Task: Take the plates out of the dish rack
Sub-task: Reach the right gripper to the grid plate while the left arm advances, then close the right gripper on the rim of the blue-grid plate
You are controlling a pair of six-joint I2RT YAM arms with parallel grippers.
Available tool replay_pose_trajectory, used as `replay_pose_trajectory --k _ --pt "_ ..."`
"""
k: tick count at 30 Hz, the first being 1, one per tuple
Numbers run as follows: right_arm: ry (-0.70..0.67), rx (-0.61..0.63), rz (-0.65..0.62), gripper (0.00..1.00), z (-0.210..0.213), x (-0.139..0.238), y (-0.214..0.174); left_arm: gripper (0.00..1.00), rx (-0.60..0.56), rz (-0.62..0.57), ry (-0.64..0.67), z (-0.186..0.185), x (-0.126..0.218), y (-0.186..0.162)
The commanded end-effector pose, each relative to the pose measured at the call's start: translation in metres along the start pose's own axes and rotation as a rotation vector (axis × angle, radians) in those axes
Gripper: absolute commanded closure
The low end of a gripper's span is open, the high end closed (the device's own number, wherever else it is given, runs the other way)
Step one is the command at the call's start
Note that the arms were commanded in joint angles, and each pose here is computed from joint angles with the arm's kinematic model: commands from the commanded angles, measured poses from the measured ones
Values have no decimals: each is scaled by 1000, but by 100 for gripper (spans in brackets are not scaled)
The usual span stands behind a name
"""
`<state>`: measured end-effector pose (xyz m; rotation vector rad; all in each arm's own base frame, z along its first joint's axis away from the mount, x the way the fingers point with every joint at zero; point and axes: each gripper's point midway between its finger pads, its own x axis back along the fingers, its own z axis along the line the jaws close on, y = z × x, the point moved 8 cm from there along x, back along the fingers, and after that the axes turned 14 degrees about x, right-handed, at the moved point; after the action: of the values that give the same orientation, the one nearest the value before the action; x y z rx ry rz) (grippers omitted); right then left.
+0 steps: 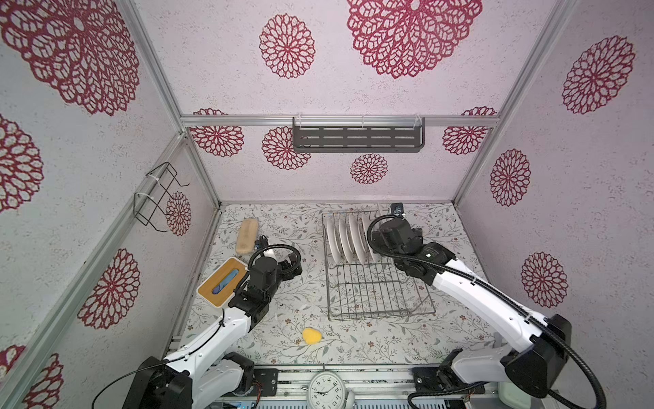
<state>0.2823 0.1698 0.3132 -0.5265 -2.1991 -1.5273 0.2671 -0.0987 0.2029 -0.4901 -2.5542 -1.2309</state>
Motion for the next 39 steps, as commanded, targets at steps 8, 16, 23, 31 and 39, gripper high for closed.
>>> replay_pose_trajectory --k 8,16,23,31,39 --pt "-154 78 68 10 10 -37 2 1 1 30 -56 -11 -2 -5" --pt "-131 67 87 31 10 -57 0 1 -3 32 -55 -14 -3 -3" --pt "-133 80 92 47 12 -66 0 1 1 40 -60 -17 -3 -4" --pt "-183 89 92 61 13 -73 -1 2 -4 50 -56 -18 -3 -4" --pt "-200 101 99 69 16 -78 -3 2 -11 48 -53 -21 -2 -3"
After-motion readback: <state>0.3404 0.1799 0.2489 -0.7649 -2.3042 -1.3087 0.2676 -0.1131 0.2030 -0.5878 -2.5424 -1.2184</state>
